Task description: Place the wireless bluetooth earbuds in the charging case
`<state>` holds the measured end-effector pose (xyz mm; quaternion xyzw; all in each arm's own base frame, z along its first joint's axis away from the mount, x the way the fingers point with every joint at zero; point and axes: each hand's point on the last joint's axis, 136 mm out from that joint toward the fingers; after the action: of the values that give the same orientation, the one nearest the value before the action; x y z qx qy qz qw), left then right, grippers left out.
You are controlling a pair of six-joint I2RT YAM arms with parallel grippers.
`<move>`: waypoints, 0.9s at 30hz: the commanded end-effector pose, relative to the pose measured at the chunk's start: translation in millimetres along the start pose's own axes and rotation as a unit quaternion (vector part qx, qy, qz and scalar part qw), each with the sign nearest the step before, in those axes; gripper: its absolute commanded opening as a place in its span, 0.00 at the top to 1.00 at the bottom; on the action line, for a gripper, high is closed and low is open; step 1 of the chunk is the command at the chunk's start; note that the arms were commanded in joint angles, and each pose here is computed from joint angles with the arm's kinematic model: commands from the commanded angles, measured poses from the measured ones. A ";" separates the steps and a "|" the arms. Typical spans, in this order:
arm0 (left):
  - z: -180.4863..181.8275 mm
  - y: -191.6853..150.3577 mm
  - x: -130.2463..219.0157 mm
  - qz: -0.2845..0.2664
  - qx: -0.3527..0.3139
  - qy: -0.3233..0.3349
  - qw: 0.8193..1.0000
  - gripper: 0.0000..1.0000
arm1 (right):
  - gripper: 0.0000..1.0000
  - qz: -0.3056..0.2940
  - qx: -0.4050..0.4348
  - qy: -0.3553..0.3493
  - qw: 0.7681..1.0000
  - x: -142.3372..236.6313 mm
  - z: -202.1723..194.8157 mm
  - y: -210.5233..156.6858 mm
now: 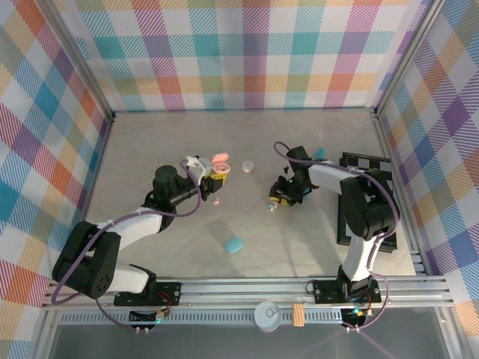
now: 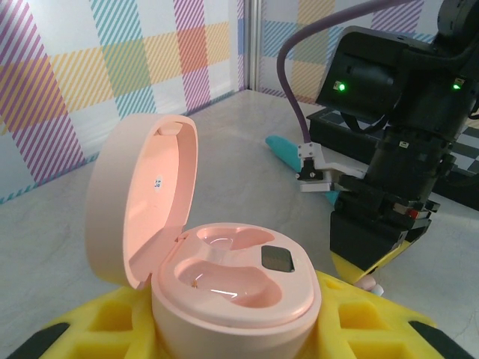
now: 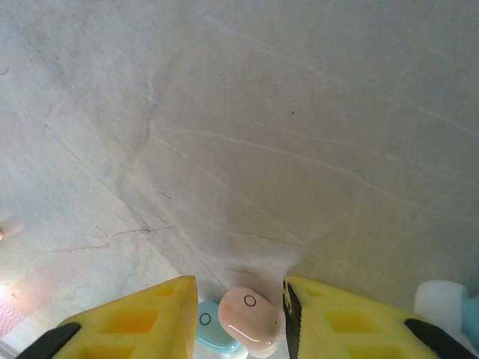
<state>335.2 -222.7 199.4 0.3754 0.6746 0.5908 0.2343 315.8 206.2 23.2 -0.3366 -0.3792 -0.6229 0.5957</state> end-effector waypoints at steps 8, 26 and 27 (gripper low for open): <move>-5.6 11.2 -4.9 -0.009 -0.016 -0.015 1.000 0.73 | 0.64 0.013 0.019 0.051 0.998 17.6 21.4 -25.2; -9.9 12.2 -3.0 -0.008 -0.019 -0.016 1.000 0.73 | 0.63 0.016 0.041 0.015 0.999 -1.8 2.0 -3.0; -9.6 12.0 -2.9 -0.007 -0.019 -0.015 1.000 0.73 | 0.63 0.016 0.041 0.019 0.999 -2.7 2.6 -3.4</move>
<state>334.4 -225.6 198.1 0.3805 0.6729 0.5899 0.2333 308.1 205.9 22.0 -0.3193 -0.3906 -0.6025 0.6185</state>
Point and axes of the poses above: each hand's point on the last joint's axis, 136 mm out from that joint toward the fingers, its own x axis back along the fingers, its own z axis along the line the jaws close on, y = z × x, and after that the axes turned 13 degrees about x, right-handed
